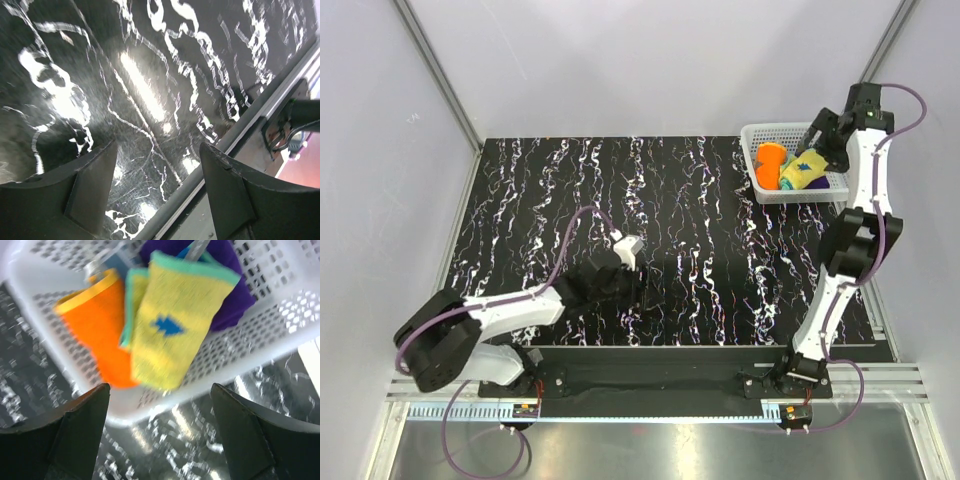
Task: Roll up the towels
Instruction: Place the rolled towel into the container
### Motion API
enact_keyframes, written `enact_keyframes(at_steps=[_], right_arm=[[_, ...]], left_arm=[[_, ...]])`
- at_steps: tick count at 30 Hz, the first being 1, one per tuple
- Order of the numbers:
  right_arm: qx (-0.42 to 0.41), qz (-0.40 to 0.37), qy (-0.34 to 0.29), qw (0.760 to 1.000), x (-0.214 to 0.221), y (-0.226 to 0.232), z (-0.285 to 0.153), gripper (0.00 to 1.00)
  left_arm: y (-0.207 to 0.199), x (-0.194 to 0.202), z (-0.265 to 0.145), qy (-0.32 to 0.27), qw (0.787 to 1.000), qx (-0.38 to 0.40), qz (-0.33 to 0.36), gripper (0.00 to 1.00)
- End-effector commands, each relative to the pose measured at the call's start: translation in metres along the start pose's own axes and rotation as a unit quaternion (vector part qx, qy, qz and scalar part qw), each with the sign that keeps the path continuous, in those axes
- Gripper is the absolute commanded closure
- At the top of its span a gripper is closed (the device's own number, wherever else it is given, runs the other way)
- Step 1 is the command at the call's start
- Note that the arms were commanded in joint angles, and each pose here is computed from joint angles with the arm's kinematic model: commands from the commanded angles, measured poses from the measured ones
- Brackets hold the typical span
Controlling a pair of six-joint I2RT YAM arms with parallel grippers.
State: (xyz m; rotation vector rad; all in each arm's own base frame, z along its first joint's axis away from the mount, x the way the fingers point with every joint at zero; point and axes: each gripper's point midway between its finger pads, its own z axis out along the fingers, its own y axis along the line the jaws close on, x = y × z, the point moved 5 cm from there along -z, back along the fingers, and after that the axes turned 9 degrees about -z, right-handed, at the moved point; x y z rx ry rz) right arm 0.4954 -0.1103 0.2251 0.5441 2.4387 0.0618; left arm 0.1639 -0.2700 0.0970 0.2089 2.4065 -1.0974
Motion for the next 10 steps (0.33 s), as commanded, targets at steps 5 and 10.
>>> enact_keyframes(at_steps=[5, 10], right_arm=[[-0.071, -0.042, -0.111, 0.99, 0.037, 0.075, -0.142, 0.1], [-0.15, -0.029, -0.145, 0.978, 0.104, 0.088, -0.182, 0.07]], left_arm=[[-0.018, -0.047, -0.041, -0.09, 0.994, -0.047, 0.04, 0.27], [-0.008, -0.06, -0.079, -0.164, 0.981, -0.096, 0.038, 0.27]])
